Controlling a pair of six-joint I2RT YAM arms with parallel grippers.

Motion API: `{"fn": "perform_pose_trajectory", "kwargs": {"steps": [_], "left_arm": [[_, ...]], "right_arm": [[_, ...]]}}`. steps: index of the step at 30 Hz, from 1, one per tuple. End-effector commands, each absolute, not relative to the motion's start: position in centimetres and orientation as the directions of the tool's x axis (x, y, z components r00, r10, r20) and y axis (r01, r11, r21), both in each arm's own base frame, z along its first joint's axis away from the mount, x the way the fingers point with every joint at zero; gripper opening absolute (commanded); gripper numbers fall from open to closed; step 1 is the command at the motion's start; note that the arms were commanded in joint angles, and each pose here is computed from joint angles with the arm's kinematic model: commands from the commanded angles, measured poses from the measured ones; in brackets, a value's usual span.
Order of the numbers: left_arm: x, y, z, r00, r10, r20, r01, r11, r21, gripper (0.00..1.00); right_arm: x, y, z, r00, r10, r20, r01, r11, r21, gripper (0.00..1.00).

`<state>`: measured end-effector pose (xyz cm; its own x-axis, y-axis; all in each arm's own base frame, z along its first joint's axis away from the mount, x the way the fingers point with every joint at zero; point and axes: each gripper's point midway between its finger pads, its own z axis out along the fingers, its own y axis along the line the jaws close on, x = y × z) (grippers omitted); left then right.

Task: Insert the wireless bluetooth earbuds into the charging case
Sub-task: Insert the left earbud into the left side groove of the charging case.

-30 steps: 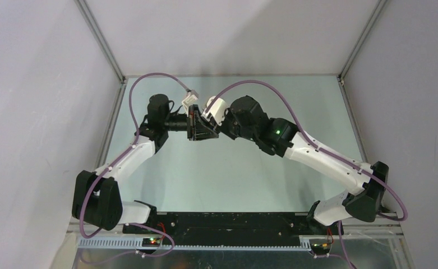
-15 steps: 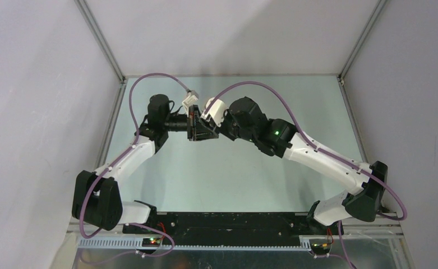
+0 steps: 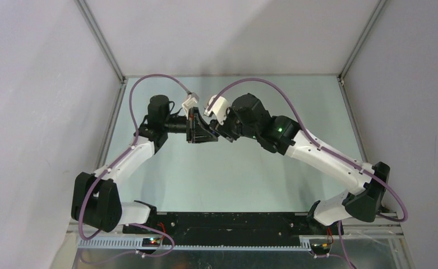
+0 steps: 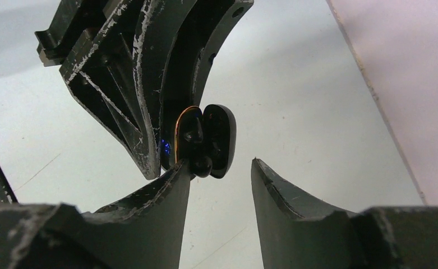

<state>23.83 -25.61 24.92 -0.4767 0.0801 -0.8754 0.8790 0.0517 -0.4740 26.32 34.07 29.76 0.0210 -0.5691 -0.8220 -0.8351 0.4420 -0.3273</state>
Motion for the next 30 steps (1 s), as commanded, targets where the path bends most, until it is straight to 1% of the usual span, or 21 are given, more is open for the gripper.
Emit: {"fn": "perform_pose_trajectory", "kwargs": {"steps": [1, 7, 30], "left_arm": [[23.82, -25.73, 26.95, -0.367, 0.058, -0.928, 0.930, 0.039, -0.365, 0.00], [23.84, -25.71, 27.01, -0.357, 0.058, -0.932, 0.934, 0.040, -0.355, 0.00], [23.38, -25.60, 27.42, -0.329, 0.053, -0.943, 0.944, 0.043, -0.327, 0.00]], "right_arm": [[24.08, 34.75, 32.19, 0.017, -0.487, -0.873, -0.889, 0.393, -0.236, 0.51], [23.82, 34.29, 32.86, 0.008, -0.461, -0.887, -0.898, 0.386, -0.209, 0.55], [24.06, 34.42, 32.35, 0.008, -0.472, -0.882, -0.896, 0.388, -0.216, 0.58]]}}
